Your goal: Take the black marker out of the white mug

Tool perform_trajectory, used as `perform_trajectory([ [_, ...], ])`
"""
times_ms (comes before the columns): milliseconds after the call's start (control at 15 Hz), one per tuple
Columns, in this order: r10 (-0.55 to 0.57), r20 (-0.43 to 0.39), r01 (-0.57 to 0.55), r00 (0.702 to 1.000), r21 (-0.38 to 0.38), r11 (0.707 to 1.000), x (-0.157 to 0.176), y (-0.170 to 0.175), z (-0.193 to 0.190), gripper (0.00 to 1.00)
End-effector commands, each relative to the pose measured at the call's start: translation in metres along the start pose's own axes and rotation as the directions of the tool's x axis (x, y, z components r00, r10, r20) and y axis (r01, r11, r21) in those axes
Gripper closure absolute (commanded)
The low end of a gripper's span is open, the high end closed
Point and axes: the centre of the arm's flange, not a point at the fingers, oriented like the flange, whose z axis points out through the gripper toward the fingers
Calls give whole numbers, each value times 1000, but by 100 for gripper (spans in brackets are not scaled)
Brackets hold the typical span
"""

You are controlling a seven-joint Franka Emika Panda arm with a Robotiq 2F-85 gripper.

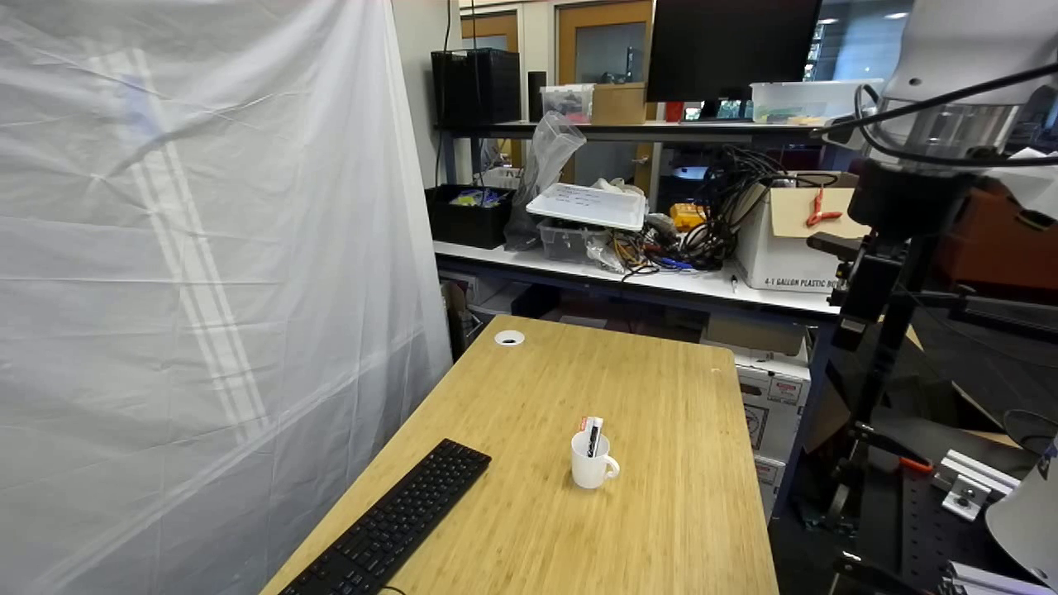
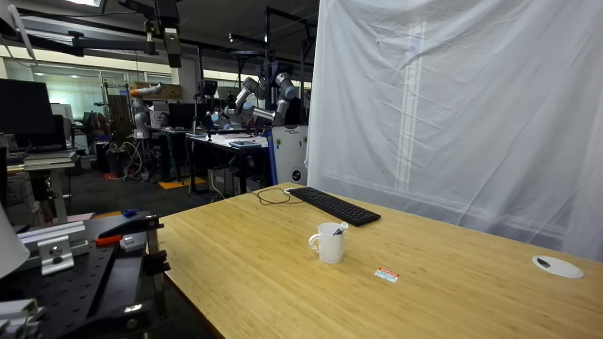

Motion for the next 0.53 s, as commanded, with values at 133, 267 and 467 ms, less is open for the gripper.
perform_trajectory([
  [133, 33, 14, -33, 999, 3, 999, 26, 14, 3, 0],
  [267, 82, 14, -82, 997, 10, 997, 46, 23, 2, 0],
  [467, 151, 4, -151, 988, 40, 988, 94, 37, -3, 0],
])
